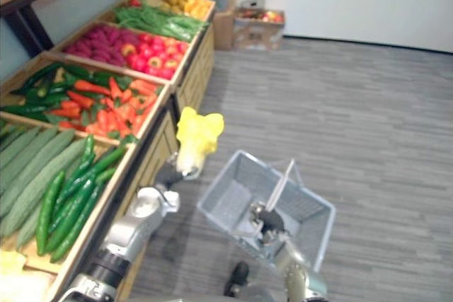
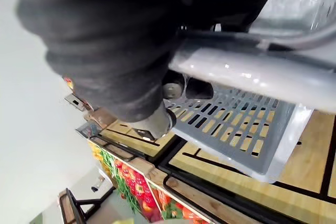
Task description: Pick vegetable in the basket
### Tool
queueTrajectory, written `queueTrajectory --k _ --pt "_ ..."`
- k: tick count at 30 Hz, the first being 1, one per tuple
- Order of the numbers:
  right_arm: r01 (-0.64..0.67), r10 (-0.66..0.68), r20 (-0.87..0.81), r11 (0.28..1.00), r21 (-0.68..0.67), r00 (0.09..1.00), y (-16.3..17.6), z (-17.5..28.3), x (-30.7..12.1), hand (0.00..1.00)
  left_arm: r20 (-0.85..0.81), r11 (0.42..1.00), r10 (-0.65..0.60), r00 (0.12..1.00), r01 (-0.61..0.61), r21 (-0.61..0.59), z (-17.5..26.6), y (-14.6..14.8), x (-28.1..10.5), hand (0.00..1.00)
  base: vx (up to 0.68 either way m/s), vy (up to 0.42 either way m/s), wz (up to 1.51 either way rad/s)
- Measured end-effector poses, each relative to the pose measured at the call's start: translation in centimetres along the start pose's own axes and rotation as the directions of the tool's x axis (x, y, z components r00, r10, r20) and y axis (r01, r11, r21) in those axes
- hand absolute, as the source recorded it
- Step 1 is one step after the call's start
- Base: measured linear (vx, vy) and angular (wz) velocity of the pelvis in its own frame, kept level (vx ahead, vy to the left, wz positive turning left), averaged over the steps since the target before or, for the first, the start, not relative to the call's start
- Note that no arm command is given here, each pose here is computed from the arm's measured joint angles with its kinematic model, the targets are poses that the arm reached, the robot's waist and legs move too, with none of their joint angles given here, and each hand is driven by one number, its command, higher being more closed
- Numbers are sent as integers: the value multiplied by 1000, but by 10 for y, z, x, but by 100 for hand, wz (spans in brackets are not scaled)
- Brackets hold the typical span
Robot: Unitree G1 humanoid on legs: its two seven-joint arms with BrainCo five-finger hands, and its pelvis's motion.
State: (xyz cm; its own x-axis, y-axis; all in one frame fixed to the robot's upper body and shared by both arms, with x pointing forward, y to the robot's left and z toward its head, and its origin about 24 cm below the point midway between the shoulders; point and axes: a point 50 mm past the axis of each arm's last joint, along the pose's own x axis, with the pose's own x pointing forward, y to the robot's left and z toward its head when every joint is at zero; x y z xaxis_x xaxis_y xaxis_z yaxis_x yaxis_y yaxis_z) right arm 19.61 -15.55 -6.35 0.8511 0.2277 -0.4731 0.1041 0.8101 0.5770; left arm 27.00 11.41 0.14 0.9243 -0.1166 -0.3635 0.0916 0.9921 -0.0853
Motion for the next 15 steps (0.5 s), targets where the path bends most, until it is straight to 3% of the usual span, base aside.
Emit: queueTrajectory --k 9,15 --pt "-181 177 -68 982 -54 982 26 -13 5 100 -230 1000 -16 973 11 -20 -44 -9 -6 100 -23 -48 0" --pt "-289 286 -58 955 -63 956 45 -9 5 100 -283 1000 8 959 -11 -8 -56 -10 -8 100 -4 -11 -1"
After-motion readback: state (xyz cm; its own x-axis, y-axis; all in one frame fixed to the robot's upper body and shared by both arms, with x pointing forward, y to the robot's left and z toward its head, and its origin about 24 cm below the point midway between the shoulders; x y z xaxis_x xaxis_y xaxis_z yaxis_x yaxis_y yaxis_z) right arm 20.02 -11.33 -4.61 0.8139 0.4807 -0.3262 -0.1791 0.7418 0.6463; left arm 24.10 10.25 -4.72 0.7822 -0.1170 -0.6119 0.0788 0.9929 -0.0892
